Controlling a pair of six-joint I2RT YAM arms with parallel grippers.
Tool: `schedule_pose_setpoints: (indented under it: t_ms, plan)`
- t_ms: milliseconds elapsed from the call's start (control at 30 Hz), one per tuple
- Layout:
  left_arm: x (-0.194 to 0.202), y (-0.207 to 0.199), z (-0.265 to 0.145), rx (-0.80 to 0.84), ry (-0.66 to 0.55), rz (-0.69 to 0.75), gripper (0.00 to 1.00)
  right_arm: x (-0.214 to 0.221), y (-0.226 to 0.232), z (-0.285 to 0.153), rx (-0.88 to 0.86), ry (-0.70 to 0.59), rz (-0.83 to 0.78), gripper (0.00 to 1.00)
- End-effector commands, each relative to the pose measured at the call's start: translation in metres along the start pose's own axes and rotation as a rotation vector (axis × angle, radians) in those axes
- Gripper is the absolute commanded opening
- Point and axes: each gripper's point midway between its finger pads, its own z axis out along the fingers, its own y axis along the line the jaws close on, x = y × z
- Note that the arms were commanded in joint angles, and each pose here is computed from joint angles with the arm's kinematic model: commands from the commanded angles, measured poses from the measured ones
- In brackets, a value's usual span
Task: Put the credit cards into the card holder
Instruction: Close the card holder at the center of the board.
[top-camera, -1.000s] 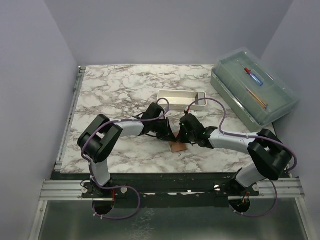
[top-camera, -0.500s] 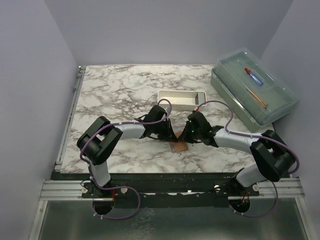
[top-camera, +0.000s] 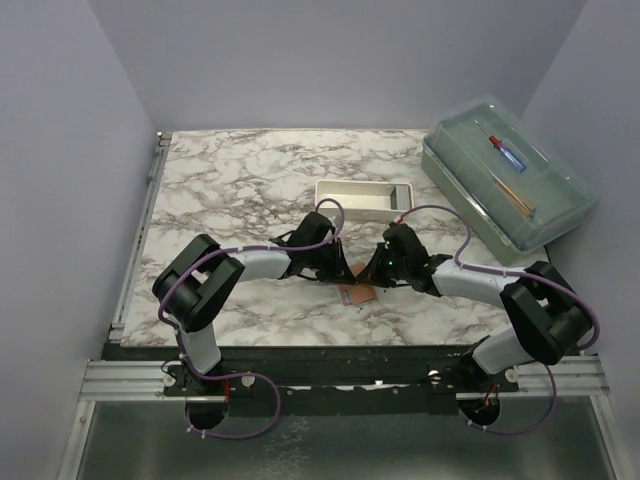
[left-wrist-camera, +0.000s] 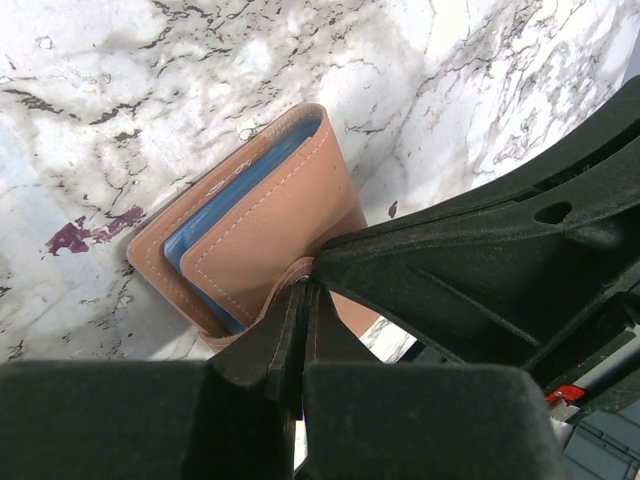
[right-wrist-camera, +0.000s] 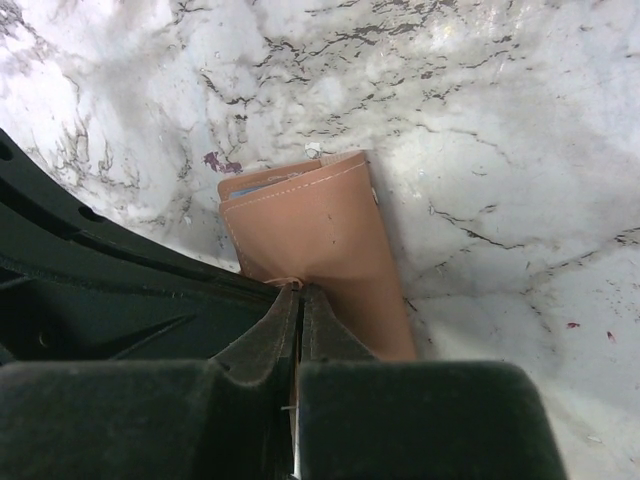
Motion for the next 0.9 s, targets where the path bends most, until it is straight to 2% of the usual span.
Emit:
schedule_pose_setpoints:
  t_ms: [0, 433, 533, 867]
  plan:
    - [0.086, 0.132, -0.003, -0.522, 0.200, -0.003, 0.00, 0.064, -0.048, -0.006, 0.122, 0.228, -0.004, 0.00]
    - [0.100, 0.155, -0.016, -0.806, 0.161, 0.112, 0.00, 0.099, -0.078, -0.010, 0.239, 0.253, -0.001, 0.00]
    - [0.110, 0.166, -0.018, -0.856, 0.182, 0.142, 0.00, 0.108, -0.080, -0.008, 0.240, 0.262, 0.026, 0.00]
    - [0.127, 0.176, -0.018, -0.894, 0.221, 0.155, 0.00, 0.120, -0.100, -0.020, 0.360, 0.237, 0.047, 0.00]
